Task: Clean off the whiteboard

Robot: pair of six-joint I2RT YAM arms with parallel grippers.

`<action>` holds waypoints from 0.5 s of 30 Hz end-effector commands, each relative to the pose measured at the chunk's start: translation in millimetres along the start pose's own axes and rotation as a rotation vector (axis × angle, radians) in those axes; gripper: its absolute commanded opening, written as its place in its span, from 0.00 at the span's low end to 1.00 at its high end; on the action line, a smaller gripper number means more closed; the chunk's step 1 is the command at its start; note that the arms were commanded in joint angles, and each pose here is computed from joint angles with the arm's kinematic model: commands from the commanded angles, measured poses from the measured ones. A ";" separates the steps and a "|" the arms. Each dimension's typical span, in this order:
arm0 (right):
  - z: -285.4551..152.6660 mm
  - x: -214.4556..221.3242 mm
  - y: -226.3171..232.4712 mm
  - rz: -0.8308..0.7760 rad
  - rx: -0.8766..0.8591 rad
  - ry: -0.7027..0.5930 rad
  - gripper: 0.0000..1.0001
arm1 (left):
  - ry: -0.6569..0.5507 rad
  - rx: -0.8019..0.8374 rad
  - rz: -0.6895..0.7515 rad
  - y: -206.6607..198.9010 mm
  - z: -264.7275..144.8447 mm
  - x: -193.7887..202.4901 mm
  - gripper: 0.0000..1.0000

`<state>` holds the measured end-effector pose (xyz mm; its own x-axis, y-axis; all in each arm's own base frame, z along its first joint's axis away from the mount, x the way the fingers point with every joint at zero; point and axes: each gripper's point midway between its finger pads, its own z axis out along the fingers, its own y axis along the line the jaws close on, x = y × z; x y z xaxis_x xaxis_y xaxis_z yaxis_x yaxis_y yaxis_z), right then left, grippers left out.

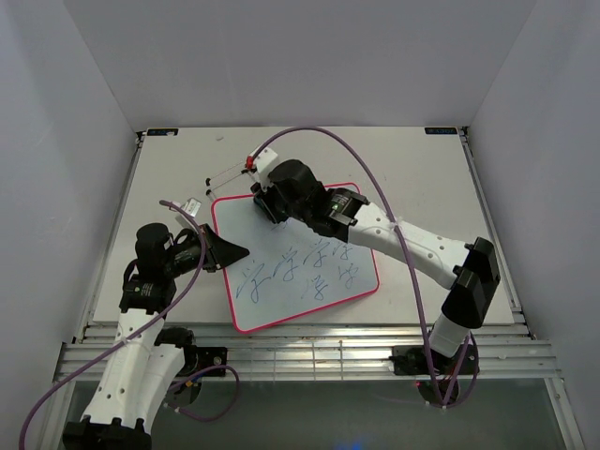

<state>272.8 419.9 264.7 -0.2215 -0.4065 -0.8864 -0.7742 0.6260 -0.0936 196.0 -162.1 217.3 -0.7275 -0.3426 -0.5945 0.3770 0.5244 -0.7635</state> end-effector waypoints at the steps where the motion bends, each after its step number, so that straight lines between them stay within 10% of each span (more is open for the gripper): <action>1: 12.9 26.3 -25.5 -0.022 0.078 0.120 0.17 | -0.063 0.083 0.319 -19.8 -4.5 -14.0 0.00; 15: -9.9 10.5 104.4 0.003 -0.344 0.059 0.17 | -0.074 0.076 0.322 -19.7 -5.2 -15.2 0.00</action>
<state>213.6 473.9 277.7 -0.1875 -0.4306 -0.8829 -0.8998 0.4358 -0.0214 193.3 -161.1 217.0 -0.7284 -0.3532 -0.5871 0.3628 0.5281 -0.7678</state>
